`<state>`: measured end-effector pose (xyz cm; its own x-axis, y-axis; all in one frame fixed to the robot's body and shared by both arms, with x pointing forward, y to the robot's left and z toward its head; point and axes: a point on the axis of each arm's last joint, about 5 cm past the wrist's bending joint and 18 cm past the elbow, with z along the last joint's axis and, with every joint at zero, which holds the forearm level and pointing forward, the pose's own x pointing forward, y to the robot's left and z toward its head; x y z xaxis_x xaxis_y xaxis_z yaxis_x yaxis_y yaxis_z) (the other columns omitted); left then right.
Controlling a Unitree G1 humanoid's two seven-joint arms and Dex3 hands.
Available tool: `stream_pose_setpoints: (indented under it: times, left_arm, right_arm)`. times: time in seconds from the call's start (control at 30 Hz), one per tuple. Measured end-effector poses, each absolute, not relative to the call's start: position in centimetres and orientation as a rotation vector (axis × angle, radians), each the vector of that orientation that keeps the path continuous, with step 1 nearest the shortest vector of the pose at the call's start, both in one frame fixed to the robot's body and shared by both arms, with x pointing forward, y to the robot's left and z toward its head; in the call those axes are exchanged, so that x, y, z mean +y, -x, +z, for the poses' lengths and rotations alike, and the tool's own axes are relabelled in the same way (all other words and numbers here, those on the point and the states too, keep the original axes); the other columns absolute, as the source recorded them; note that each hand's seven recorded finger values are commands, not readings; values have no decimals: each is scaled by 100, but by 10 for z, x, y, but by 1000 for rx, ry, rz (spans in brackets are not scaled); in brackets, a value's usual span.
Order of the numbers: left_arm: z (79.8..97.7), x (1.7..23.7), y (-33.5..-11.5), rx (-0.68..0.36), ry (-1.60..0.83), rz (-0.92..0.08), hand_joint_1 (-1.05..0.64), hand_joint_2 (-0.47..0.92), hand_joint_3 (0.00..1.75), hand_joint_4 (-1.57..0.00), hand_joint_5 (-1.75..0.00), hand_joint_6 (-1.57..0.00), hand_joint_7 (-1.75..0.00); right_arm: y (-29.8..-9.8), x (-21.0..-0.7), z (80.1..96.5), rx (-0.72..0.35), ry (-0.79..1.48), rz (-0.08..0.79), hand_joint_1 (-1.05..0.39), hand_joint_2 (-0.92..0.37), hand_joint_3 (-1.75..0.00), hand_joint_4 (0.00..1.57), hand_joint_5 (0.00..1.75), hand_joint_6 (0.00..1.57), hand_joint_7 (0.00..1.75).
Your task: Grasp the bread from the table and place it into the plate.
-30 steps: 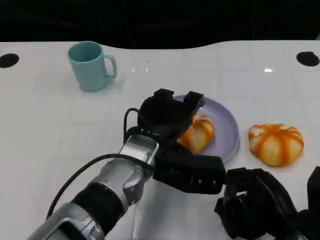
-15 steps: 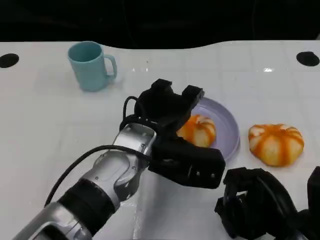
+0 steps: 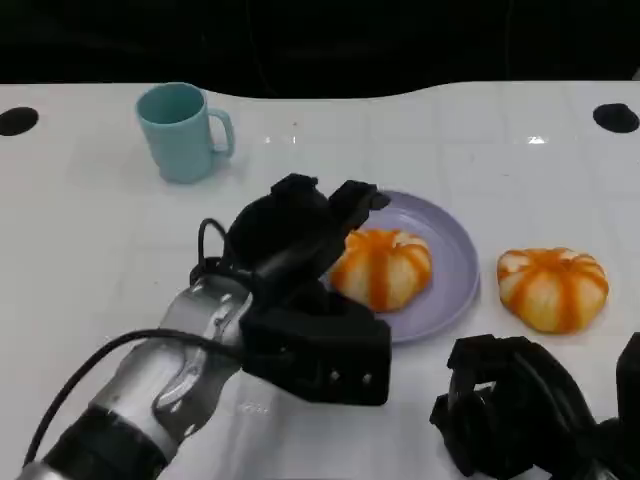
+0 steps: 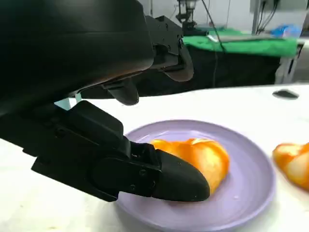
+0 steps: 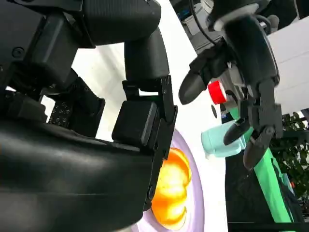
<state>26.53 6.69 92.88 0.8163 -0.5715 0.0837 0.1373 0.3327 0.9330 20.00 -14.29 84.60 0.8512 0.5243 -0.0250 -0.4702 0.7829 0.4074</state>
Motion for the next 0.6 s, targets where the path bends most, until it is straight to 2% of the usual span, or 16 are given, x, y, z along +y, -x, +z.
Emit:
stream_pose_setpoints:
  times: [0.1,0.2,0.23,0.27,0.33,0.4,0.6]
  left_arm:
    - [923,73,-260,-485,-1059,-444,-92,92,18,-50,-97,-37,-65]
    - [917,80,-255,-555,-947,-390,-85,92,23,-64,-99,-52,-67]
    - [915,81,-253,-575,-919,-377,-83,92,26,-68,-103,-56,-72]
    - [912,84,-252,-593,-894,-365,-82,92,28,-70,-116,-59,-81]
    - [907,88,-249,-605,-846,-354,-79,92,26,-76,-153,-60,-113]
    - [903,92,-246,-609,-788,-349,-79,92,24,-81,-157,-61,-130]
    - [894,103,-235,-600,-638,-345,-74,92,19,-86,-168,-63,-148]
  right_arm:
    - [-200,-143,846,140,-402,539,-105,-4,-143,148,142,157,99]
    - [-200,-143,846,140,-403,540,-105,-3,-142,148,142,157,97]
    - [-200,-143,846,141,-406,541,-105,-3,-143,148,142,157,97]
    - [-200,-143,846,142,-409,542,-105,-3,-143,148,142,157,98]
    - [-200,-143,846,142,-409,542,-105,-3,-144,148,143,157,99]
    - [-200,-143,846,142,-409,541,-105,-3,-146,148,144,157,101]
    - [-200,-143,846,142,-409,539,-105,-2,-147,149,143,157,101]
